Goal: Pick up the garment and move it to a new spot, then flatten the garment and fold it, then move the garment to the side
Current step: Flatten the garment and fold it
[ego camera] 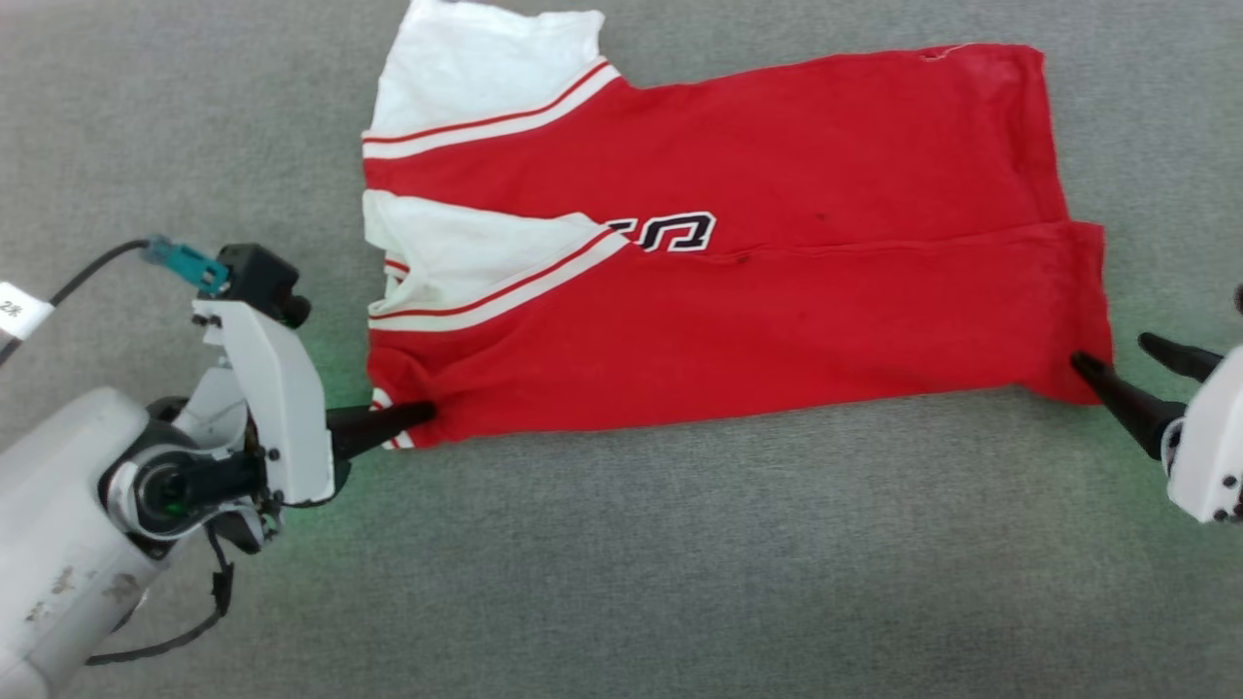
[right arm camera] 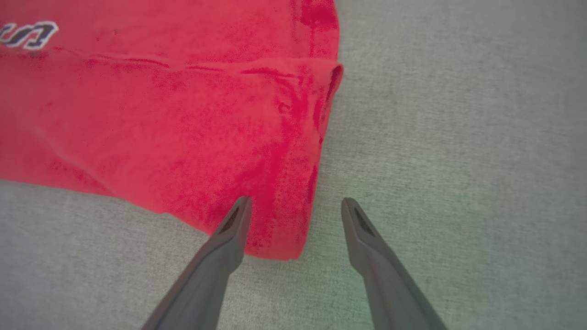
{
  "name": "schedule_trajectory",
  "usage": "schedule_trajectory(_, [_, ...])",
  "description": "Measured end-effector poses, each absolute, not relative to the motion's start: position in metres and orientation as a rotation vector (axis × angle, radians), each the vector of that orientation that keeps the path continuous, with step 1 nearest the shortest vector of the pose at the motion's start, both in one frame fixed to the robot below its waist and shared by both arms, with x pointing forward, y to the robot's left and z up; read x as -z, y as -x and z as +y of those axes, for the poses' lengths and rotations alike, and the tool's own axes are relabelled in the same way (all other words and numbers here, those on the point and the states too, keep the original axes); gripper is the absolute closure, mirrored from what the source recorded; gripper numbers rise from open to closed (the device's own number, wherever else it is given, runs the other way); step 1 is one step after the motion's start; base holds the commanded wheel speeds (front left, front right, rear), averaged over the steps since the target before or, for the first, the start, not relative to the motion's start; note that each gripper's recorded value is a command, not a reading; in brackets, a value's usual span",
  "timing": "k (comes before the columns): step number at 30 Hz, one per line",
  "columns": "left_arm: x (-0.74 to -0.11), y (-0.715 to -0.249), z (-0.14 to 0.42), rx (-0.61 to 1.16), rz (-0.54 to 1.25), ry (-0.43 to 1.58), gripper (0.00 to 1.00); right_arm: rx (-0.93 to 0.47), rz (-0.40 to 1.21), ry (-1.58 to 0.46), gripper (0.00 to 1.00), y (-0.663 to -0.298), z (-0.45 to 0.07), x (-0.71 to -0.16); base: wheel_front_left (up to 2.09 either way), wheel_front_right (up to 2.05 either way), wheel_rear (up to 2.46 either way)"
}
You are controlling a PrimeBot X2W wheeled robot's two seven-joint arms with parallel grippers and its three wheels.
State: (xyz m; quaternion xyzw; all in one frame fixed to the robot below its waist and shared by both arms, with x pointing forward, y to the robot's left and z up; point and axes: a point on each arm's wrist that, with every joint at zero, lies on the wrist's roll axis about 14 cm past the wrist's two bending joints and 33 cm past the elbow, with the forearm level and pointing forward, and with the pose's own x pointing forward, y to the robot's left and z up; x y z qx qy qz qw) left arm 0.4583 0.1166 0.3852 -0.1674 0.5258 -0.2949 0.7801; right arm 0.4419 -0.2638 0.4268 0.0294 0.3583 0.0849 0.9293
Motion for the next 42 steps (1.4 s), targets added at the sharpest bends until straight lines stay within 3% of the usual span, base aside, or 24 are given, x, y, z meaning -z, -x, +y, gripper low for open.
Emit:
schedule_trajectory(10, [-0.385,-0.457,0.117,0.650,1.102,0.373,1.00,-0.186,1.004,-0.003,0.00,-0.456,-0.259,-0.391,0.00,0.00,0.00])
schedule_trajectory(11, [-0.385,-0.457,0.118,0.647,1.096,0.375,1.00,-0.190,1.021,-0.001,0.04,-0.457,-0.257,-0.388,0.00,0.00,0.00])
schedule_trajectory(12, [-0.384,-0.457,0.118,0.647,1.093,0.375,1.00,-0.199,1.036,0.003,0.55,-0.457,-0.254,-0.386,0.00,0.00,0.00])
schedule_trajectory(13, [-0.384,-0.457,0.119,0.644,1.090,0.377,1.00,-0.207,1.047,0.008,0.88,-0.457,-0.252,-0.385,0.00,0.00,0.00])
schedule_trajectory(14, [-0.384,-0.457,0.119,0.642,1.087,0.379,1.00,-0.211,1.049,-0.001,1.00,-0.458,-0.251,-0.384,0.00,0.00,0.00])
schedule_trajectory(21, [-0.394,-0.451,0.120,0.642,1.028,0.396,1.00,-0.229,1.006,-0.045,1.00,-0.455,-0.245,-0.394,0.00,0.00,0.00])
schedule_trajectory(34, [-0.429,-0.383,0.130,0.679,0.977,0.402,1.00,-0.243,1.064,-0.082,1.00,-0.390,-0.257,-0.407,0.00,0.00,0.00])
schedule_trajectory(35, [-0.430,-0.380,0.130,0.677,0.977,0.404,1.00,-0.245,1.055,-0.086,0.90,-0.389,-0.256,-0.408,0.00,0.00,0.00])
schedule_trajectory(36, [-0.431,-0.377,0.129,0.678,0.978,0.407,1.00,-0.245,1.039,-0.090,0.67,-0.389,-0.256,-0.411,0.00,0.00,0.00])
schedule_trajectory(37, [-0.432,-0.375,0.128,0.681,0.975,0.411,1.00,-0.243,1.018,-0.082,0.17,-0.391,-0.256,-0.414,0.00,0.00,0.00])
schedule_trajectory(38, [-0.433,-0.375,0.128,0.675,0.965,0.412,0.74,-0.238,0.993,-0.074,0.00,-0.393,-0.257,-0.418,0.00,0.00,0.00])
schedule_trajectory(41, [-0.437,-0.376,0.130,0.656,0.934,0.415,0.00,-0.227,0.917,-0.098,0.00,-0.397,-0.254,-0.429,0.00,0.00,0.00])
schedule_trajectory(42, [-0.440,-0.377,0.131,0.654,0.917,0.420,0.00,-0.226,0.894,-0.101,0.00,-0.398,-0.253,-0.433,0.00,0.00,0.00])
